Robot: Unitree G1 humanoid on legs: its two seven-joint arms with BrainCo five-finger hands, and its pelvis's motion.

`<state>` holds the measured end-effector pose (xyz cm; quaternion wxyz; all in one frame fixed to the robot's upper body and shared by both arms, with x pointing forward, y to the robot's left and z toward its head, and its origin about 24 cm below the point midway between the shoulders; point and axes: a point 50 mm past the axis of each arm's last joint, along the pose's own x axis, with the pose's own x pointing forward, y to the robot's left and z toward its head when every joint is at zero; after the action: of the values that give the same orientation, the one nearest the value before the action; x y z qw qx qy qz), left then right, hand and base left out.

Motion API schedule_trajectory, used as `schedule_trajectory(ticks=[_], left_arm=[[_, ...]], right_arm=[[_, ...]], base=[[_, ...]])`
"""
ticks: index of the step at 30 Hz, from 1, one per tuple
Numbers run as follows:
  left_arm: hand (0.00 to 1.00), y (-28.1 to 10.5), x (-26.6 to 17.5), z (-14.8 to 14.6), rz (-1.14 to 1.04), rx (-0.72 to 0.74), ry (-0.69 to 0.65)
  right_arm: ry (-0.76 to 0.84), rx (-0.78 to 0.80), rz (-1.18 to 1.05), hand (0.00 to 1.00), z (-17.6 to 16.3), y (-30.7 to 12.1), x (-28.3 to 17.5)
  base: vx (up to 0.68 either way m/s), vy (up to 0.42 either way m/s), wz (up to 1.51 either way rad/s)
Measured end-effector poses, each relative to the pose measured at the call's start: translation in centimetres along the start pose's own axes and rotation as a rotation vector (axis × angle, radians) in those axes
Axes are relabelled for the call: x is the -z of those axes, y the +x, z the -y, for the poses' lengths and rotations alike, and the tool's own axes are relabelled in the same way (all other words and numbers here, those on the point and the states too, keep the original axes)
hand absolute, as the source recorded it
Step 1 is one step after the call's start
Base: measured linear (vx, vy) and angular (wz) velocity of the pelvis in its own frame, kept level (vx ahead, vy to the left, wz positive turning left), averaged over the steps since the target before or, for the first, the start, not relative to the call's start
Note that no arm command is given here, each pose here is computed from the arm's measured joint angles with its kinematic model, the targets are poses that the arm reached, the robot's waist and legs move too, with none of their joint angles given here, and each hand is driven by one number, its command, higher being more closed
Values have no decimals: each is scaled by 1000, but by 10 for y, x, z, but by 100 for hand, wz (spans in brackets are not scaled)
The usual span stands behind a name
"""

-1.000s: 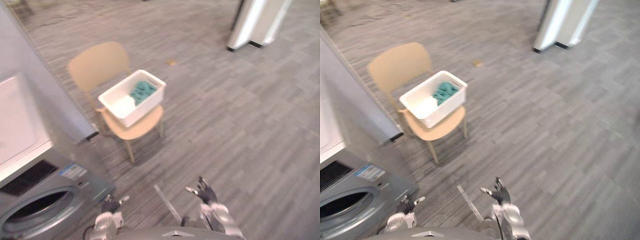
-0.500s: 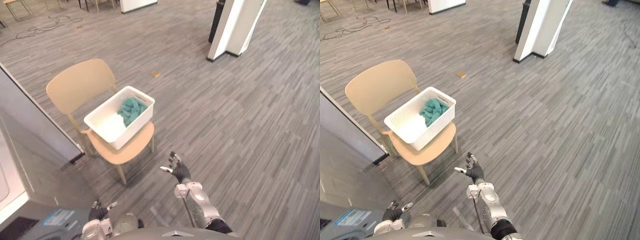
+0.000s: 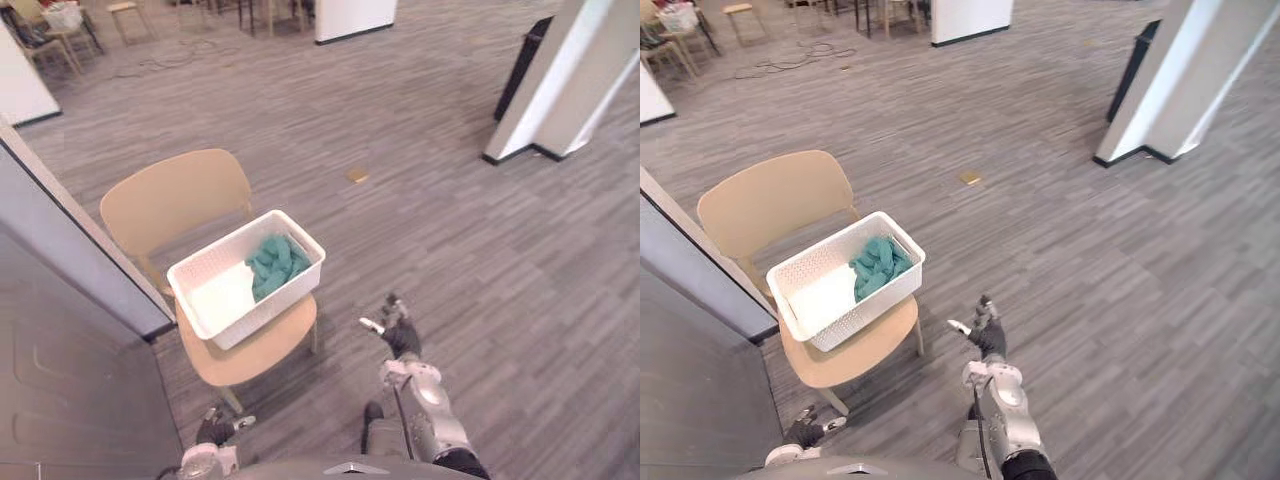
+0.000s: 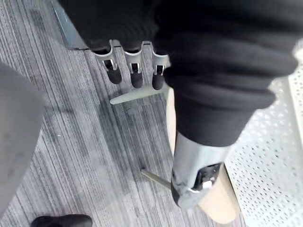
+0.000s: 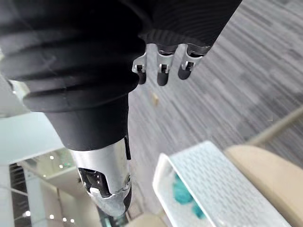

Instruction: Pick up the laundry basket with both hands and put the clothes into the washing machine.

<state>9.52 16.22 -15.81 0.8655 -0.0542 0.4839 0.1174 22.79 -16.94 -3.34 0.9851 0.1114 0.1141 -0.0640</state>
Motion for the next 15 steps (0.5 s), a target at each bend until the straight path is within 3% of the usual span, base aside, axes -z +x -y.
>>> schedule_trajectory(ticks=[9, 13, 15], left_arm=[[0, 1, -14, -12, 57, -40, -37], [0, 2, -22, -16, 88, -42, -3], [0, 1, -19, -16, 81, -41, 15]], right_arm=[[-113, -12, 232, 0, -20, 7, -53], [-226, 34, 386, 0, -7, 9, -92], [-355, 48, 445, 0, 1, 18, -114]], base=[[221, -269, 80], [145, 4, 116], [60, 209, 42]])
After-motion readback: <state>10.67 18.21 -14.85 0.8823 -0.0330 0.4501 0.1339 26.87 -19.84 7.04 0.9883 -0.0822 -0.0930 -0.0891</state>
